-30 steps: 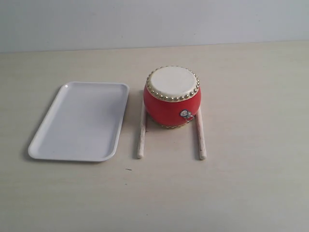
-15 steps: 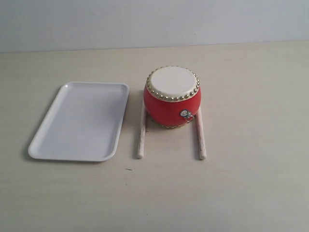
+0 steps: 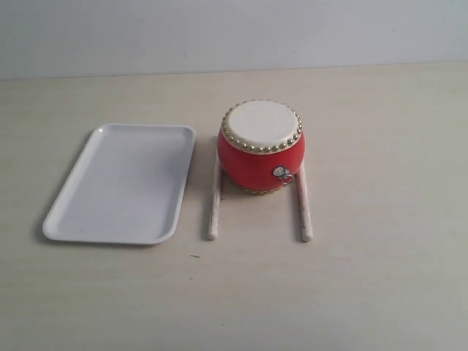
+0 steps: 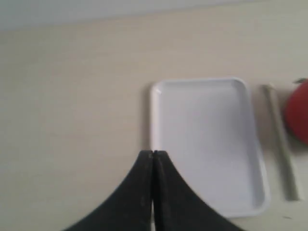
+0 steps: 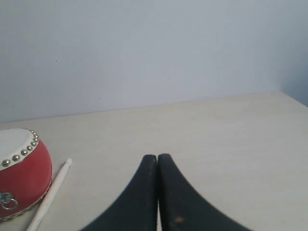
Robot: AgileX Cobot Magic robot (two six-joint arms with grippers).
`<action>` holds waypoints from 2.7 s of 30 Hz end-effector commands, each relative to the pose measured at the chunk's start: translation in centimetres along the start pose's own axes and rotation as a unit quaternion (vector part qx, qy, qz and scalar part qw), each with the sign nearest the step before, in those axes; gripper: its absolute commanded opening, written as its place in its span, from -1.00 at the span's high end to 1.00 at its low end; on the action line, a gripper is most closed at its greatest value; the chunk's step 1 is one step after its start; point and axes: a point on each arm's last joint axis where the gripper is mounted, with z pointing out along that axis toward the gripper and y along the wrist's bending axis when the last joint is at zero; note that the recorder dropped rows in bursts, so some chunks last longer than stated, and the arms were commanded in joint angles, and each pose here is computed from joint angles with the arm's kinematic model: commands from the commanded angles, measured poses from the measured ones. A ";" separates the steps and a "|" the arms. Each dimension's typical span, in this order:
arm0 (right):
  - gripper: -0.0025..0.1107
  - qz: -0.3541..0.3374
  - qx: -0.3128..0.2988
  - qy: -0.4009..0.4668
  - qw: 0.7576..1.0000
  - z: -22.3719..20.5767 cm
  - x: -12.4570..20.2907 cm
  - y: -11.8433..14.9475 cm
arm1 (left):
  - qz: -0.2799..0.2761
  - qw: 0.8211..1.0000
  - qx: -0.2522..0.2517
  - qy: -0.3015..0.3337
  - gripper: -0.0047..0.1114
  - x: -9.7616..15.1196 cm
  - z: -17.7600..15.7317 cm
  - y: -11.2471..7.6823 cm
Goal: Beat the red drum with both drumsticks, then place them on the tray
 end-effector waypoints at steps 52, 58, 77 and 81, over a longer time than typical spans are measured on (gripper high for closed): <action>0.96 -0.002 -0.002 -0.002 1.000 0.0 0.1 0.0 | -0.073 0.938 0.081 0.329 0.15 8.7 23.7 -24.4; 0.96 -0.002 -0.002 -0.002 1.000 0.0 0.1 0.0 | -0.054 0.950 0.055 0.302 0.15 7.6 23.7 -24.0; 0.96 -0.002 -0.002 -0.002 1.000 0.0 0.1 0.0 | -0.045 0.945 0.034 0.321 0.15 9.4 26.0 -24.2; 0.96 -0.002 -0.002 -0.002 1.000 0.0 0.1 0.0 | -0.053 0.949 0.038 0.309 0.15 9.2 26.1 -24.3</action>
